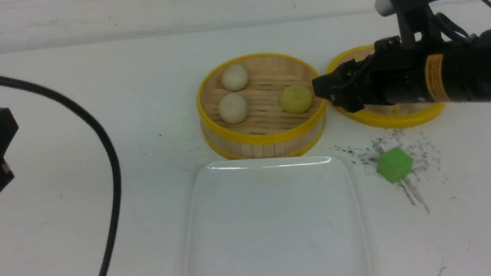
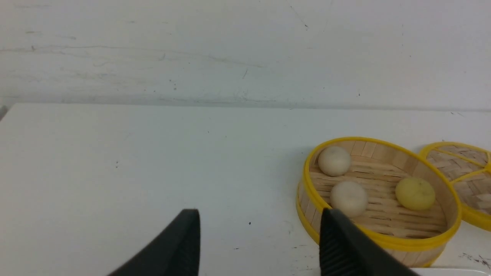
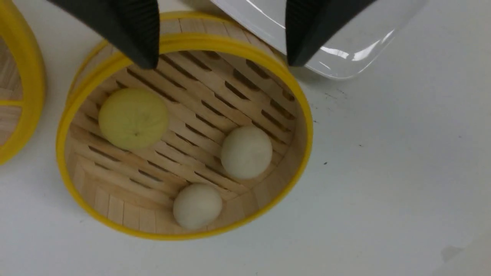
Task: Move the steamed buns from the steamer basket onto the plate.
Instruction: Use the right arm to grab the steamed stuffed bun that is closest to it
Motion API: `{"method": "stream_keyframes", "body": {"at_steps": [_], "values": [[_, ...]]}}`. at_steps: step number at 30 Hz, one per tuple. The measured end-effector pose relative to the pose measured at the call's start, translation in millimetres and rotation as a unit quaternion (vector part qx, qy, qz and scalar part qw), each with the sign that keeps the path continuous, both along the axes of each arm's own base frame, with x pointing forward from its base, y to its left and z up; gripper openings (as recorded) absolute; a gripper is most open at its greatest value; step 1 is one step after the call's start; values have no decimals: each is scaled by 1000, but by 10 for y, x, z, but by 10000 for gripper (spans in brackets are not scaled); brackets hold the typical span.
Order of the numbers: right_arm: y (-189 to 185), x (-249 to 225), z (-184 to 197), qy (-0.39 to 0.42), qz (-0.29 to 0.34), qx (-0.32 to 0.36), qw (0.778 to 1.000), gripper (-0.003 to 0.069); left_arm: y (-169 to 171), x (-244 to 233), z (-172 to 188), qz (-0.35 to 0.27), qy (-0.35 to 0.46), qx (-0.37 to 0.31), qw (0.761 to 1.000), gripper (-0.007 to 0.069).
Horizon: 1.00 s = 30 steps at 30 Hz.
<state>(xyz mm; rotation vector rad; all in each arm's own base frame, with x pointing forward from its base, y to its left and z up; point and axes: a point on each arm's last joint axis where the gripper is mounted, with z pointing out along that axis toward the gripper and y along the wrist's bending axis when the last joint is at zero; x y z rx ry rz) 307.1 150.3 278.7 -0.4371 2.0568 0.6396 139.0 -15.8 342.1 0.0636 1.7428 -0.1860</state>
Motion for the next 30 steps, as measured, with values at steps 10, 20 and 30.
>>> {"method": "stream_keyframes", "body": {"at_steps": [10, 20, 30], "values": [[-141, 116, 179, -6, -1, 32, 999, 441, -1, 23, -15, 0, 5, 0, 1000, 428], [-69, 348, 806, -90, 2, 72, 993, 441, -6, 170, -117, 0, 40, -4, 999, 428], [-43, 407, 711, -50, -10, 101, 994, 376, -6, 191, -127, 2, 43, -11, 999, 410]]}}
